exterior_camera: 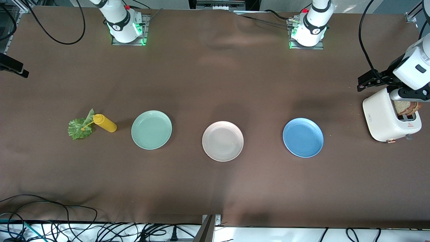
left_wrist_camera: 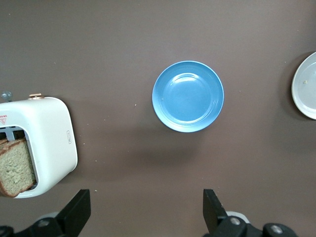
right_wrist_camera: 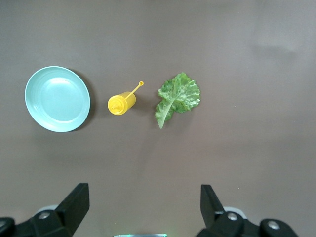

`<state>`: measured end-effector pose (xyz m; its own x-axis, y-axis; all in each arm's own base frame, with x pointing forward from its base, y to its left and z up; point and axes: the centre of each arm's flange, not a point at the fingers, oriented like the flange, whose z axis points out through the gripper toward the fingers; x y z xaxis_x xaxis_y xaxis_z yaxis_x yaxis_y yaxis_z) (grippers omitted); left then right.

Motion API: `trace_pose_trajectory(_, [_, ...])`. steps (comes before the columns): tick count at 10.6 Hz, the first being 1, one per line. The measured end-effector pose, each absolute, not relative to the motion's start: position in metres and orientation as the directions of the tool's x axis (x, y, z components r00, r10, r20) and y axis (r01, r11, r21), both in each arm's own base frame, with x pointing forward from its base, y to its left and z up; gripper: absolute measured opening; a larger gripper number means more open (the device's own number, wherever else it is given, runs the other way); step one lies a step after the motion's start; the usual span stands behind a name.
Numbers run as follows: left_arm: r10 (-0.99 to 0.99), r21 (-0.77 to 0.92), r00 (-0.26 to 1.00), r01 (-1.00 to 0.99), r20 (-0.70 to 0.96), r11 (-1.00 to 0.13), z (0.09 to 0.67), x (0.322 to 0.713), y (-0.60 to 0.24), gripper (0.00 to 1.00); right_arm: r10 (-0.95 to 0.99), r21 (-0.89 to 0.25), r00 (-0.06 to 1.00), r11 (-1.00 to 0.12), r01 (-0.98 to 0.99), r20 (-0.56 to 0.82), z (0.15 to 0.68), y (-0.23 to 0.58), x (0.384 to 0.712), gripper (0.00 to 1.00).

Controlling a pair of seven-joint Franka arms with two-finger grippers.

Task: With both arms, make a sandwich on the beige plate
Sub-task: 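Lower the left gripper toward the bread slice in the toaster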

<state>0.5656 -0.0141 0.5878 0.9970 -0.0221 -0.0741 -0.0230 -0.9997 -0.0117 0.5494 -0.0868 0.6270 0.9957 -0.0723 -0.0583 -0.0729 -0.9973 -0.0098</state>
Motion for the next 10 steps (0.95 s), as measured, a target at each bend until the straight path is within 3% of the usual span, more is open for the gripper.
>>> trace_pose_trajectory(10, [-0.019,-0.012,0.997,-0.020,-0.079,-1.000,0.585,0.566,-0.012,1.00,-0.040,-0.008,0.999,-0.999,-0.040,-0.012,0.635,-0.069,0.554,1.00])
